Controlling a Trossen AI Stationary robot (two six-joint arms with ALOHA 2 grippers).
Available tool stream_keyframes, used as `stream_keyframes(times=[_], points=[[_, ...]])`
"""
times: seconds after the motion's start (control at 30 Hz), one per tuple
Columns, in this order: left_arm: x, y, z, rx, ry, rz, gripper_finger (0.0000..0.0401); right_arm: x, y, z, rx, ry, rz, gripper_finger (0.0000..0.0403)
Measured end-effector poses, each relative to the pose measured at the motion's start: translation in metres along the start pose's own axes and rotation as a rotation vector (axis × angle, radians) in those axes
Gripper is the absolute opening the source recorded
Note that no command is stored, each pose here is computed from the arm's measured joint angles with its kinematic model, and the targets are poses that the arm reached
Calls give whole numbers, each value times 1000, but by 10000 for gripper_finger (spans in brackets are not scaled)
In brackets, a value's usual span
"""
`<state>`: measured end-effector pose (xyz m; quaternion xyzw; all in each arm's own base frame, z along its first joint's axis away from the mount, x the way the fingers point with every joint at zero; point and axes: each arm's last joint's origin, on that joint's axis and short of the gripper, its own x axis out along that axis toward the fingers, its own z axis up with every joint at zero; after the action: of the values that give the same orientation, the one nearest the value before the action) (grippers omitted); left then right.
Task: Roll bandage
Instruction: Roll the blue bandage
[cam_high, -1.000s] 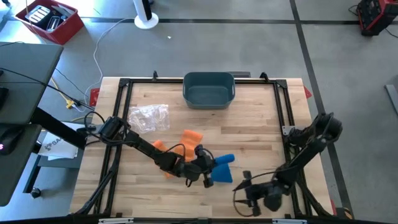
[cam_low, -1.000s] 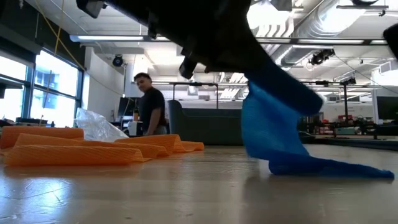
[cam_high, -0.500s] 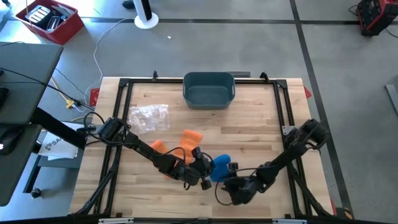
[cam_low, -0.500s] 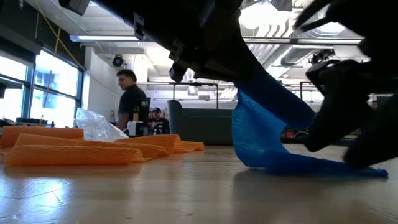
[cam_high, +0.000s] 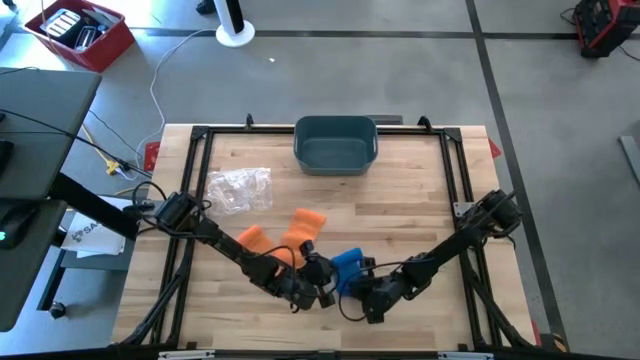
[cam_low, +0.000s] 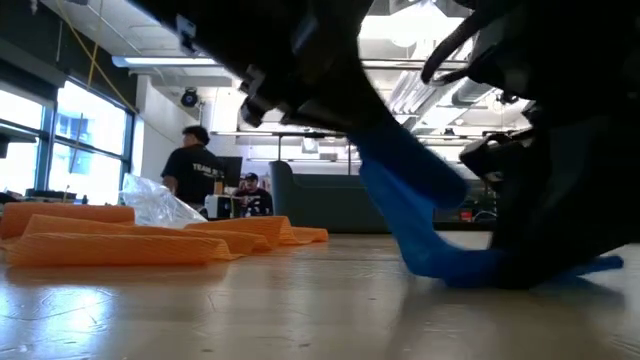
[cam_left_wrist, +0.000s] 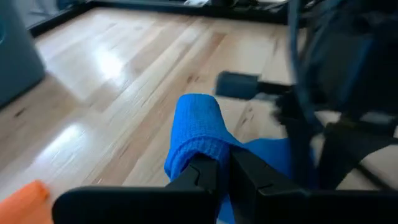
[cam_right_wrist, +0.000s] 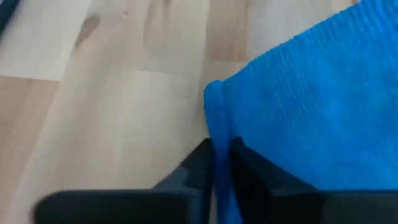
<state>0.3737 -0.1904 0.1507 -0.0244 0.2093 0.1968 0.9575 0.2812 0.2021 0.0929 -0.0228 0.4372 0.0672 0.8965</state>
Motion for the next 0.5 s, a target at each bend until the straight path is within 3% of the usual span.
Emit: stream_keyframes(times=[0.1, 0.27, 0.5], points=[[-4, -1, -6, 11, 30, 14, 12, -10, 16, -3, 2, -26, 36, 8], [-8, -2, -10, 3, 53, 17, 12, -39, 42, -6, -40, -47, 146, 5], [-9, -5, -8, -35, 34, 4, 12, -103, 72, -5, -61, -251, 114, 2]])
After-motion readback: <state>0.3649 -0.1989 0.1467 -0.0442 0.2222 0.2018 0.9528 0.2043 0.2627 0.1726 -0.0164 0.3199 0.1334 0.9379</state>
